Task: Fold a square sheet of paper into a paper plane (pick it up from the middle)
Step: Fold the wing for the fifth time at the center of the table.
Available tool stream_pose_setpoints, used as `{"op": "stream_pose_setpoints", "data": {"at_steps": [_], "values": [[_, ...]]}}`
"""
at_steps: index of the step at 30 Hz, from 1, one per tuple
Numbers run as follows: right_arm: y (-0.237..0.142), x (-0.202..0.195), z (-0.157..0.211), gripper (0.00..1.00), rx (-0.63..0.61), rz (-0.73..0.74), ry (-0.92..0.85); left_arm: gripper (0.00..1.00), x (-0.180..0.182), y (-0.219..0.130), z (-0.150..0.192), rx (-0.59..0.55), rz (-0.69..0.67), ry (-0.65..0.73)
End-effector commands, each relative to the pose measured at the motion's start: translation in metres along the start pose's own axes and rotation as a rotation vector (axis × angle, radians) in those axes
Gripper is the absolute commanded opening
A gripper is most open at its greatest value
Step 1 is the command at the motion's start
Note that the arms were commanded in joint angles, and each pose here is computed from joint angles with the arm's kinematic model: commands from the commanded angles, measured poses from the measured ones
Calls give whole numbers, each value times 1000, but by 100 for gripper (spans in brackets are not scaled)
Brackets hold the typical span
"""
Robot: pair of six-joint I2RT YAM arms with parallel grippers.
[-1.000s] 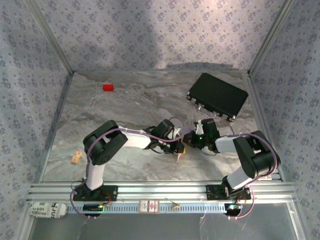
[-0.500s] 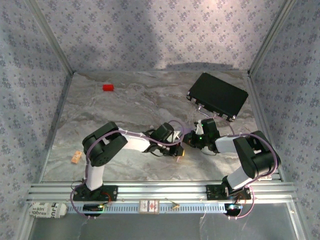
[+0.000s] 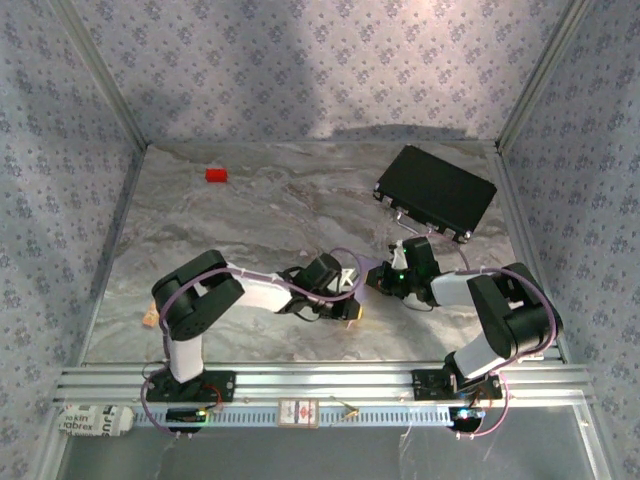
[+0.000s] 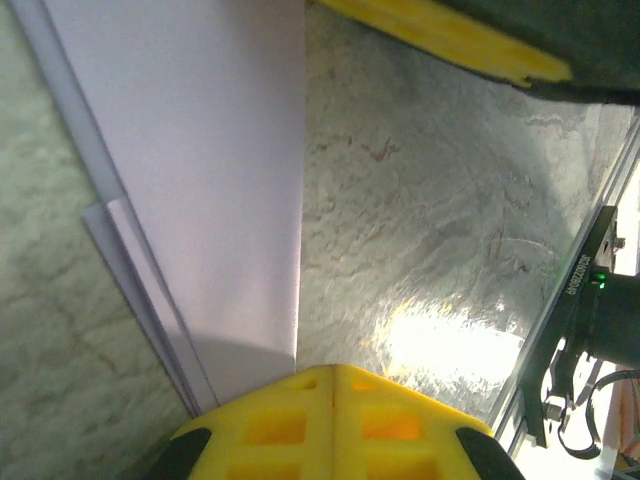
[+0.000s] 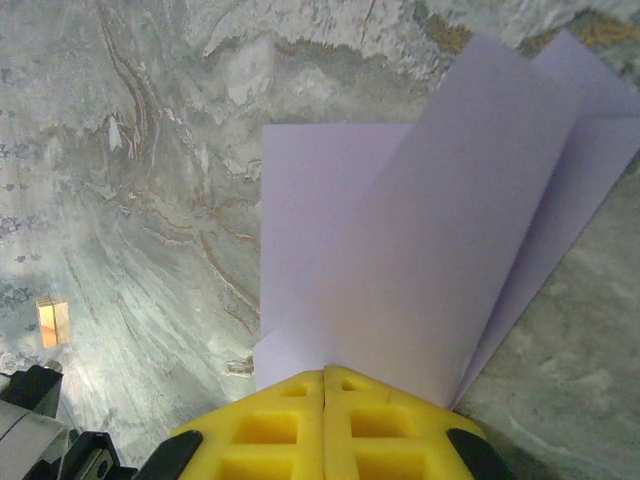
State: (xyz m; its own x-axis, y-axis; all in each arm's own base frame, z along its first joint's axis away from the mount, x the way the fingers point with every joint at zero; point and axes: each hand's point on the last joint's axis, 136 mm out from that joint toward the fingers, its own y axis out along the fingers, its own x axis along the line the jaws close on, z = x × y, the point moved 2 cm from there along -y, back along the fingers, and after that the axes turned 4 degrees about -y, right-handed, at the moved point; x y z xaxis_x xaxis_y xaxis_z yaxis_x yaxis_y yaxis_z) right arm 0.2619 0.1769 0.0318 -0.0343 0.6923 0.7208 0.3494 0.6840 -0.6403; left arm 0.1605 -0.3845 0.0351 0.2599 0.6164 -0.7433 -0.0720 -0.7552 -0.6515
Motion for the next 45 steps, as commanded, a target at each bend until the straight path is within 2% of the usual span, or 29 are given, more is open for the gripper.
{"op": "stream_pose_setpoints", "data": {"at_steps": [1, 7, 19, 22, 32, 38, 45], "values": [[-3, -40, 20, 7, 38, 174, 56, 4, 33, -3, 41, 126, -116, -57], [-2, -41, 20, 7, 39, 176, 56, 5, 30, -5, 46, 133, -84, -59], [-2, -41, 20, 7, 38, 176, 59, 5, 39, -20, 64, 153, -123, -41], [-2, -40, 20, 7, 38, 172, 57, 4, 35, -25, 61, 126, -123, -30], [-3, -38, 20, 7, 34, 168, 54, 5, -17, -54, 3, -117, 23, 23], [-3, -38, 20, 7, 33, 167, 55, 8, -36, -43, -36, -135, 105, 4], [-3, -36, 19, 7, 32, 161, 54, 8, -29, -16, -54, -95, 68, -18]]}}
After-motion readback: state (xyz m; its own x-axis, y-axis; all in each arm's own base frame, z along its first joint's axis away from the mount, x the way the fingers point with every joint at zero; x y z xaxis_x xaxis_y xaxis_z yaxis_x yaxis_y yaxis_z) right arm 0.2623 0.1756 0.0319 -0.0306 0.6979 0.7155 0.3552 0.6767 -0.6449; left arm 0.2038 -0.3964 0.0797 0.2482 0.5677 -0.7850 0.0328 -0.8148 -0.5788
